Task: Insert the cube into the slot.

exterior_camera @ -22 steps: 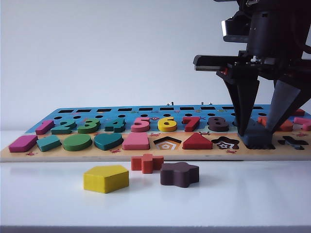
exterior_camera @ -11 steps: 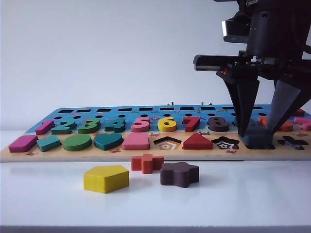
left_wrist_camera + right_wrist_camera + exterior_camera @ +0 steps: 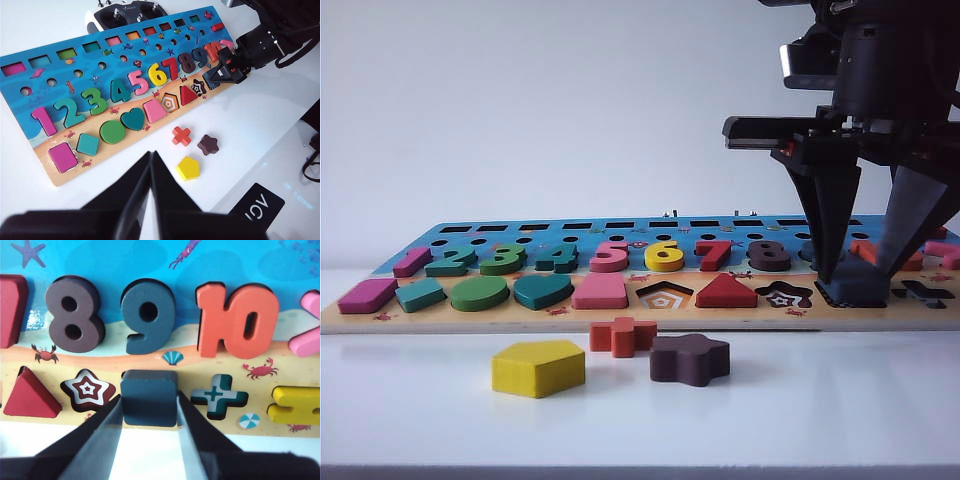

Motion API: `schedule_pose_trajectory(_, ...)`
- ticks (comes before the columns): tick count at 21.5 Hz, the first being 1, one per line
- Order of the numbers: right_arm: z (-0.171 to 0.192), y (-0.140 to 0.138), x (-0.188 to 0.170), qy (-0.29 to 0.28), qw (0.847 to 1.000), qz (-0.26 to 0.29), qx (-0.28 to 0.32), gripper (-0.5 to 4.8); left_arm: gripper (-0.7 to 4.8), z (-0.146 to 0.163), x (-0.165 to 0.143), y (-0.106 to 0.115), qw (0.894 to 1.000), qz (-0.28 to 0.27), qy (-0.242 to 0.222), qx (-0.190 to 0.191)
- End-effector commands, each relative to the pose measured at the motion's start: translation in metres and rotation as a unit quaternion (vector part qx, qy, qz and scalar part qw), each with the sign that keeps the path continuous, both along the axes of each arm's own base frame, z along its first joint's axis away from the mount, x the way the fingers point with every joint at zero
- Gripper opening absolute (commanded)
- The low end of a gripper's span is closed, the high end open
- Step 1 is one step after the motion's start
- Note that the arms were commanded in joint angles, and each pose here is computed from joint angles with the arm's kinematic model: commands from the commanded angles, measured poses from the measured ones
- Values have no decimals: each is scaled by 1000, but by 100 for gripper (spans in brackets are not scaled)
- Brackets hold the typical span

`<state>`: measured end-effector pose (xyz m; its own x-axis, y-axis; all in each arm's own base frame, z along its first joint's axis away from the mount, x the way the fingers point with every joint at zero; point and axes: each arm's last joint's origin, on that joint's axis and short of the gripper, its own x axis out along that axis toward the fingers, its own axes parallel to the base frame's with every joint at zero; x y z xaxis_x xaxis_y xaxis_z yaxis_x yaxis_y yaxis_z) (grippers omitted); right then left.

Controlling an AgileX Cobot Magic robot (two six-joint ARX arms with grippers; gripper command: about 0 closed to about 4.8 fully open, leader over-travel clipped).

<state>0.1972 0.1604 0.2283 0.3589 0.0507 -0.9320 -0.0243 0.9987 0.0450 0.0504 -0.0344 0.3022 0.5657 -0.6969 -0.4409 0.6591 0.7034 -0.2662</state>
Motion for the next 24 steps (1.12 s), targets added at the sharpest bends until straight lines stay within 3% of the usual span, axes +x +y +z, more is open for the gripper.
schedule_pose_trajectory(1, 3, 1, 1, -12, 1000, -3, 11, -5, 7, 2, 0, 0, 1000, -1, -7, -3)
schedule_pose_trajectory(24, 2, 1, 0, -4, 1000, -2, 10, -6, 7, 2, 0, 0, 1000, -1, -7, -3)
